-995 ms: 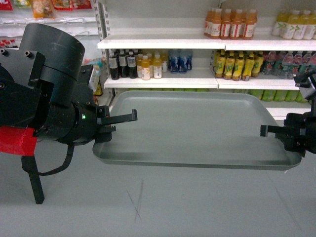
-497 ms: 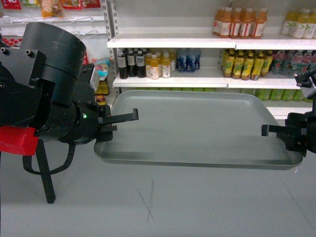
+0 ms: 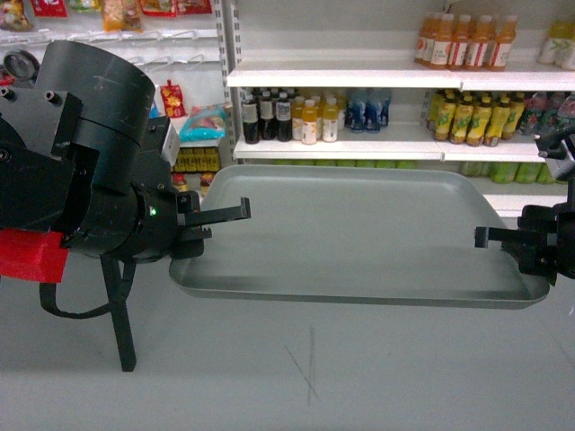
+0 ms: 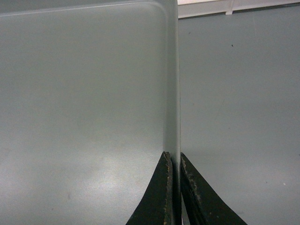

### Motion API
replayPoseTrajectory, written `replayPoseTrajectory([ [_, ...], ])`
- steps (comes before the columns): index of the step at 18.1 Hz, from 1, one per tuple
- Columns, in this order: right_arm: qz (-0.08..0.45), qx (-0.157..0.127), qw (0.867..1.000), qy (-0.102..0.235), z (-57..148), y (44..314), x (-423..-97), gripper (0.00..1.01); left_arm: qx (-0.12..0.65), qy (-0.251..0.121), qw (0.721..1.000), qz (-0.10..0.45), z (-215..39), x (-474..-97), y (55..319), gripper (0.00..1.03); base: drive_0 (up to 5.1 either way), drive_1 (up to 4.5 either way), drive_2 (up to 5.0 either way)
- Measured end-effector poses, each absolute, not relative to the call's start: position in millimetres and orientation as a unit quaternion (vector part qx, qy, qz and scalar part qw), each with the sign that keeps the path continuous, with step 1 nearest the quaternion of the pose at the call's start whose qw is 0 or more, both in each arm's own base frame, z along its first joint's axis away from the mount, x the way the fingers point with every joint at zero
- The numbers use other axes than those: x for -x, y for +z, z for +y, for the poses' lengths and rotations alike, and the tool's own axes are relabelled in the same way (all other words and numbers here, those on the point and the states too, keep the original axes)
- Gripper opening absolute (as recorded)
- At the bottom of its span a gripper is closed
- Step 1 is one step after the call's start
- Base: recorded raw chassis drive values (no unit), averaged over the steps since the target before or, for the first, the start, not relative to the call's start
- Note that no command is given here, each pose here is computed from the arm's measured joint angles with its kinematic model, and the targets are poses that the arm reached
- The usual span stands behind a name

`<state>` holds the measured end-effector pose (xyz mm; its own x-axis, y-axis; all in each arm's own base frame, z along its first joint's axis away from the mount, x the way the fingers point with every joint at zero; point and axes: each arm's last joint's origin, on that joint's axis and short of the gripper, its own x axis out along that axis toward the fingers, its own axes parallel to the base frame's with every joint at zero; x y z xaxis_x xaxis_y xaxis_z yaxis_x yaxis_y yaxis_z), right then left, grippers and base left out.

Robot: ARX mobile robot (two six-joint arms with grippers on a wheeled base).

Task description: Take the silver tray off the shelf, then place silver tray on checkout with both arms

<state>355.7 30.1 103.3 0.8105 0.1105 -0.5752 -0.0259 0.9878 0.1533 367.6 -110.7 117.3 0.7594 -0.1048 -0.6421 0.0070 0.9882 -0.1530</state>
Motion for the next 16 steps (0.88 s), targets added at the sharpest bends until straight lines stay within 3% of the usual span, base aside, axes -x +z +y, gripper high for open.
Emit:
replayPoseTrajectory([
  [16, 0.305, -0.069, 0.949, 0.038, 31.6, 103.6, -355.8, 0.02, 0.071, -0.029, 0.935, 0.345, -109.5, -368.1, 117.3, 0.03, -5.0, 2.47, 2.5],
])
